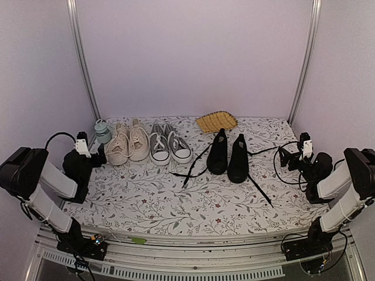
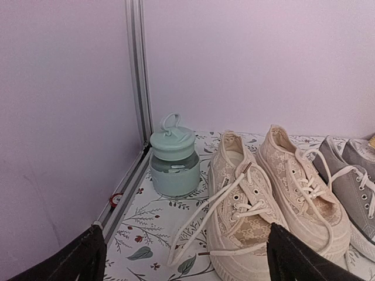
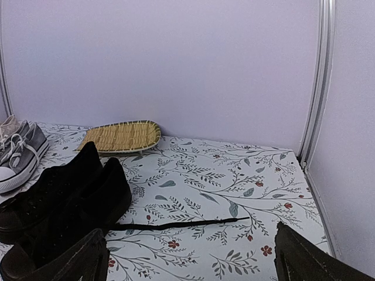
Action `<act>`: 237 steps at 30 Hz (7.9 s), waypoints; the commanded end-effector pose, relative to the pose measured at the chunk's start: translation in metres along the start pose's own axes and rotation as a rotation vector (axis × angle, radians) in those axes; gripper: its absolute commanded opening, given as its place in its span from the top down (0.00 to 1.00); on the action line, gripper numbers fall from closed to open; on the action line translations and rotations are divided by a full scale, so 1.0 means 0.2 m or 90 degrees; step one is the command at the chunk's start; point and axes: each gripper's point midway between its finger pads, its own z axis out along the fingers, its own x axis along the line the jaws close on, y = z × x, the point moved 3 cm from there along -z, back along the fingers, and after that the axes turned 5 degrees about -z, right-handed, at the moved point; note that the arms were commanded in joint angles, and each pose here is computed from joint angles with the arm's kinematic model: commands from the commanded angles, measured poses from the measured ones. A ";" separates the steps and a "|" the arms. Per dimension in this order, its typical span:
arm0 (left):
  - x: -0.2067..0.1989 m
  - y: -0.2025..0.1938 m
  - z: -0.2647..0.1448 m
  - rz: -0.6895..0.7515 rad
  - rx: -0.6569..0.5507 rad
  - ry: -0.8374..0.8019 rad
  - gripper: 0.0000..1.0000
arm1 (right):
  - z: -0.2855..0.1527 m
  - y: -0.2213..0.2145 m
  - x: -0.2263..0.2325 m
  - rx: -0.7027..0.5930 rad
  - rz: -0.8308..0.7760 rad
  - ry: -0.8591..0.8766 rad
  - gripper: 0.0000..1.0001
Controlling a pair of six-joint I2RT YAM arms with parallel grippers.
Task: Tie the shoes
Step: Pick up the shoe from the center of the board, then place the shoe at the center of the board, then pick up the shoelace from the center of the board, then pass from the left arm to the right, then pick up the shoelace from the center of the board.
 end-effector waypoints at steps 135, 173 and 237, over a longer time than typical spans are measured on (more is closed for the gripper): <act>-1.28 0.47 -0.89 0.046 0.021 -0.690 0.08 | -0.56 -0.51 1.05 1.098 -0.079 0.242 0.94; -1.92 0.27 -1.24 0.288 -0.166 -0.952 0.43 | -0.44 0.56 1.66 0.528 0.218 0.825 1.00; -1.78 0.34 -1.17 -0.087 -0.001 -0.898 1.00 | -0.18 0.42 1.56 0.434 0.127 0.713 1.00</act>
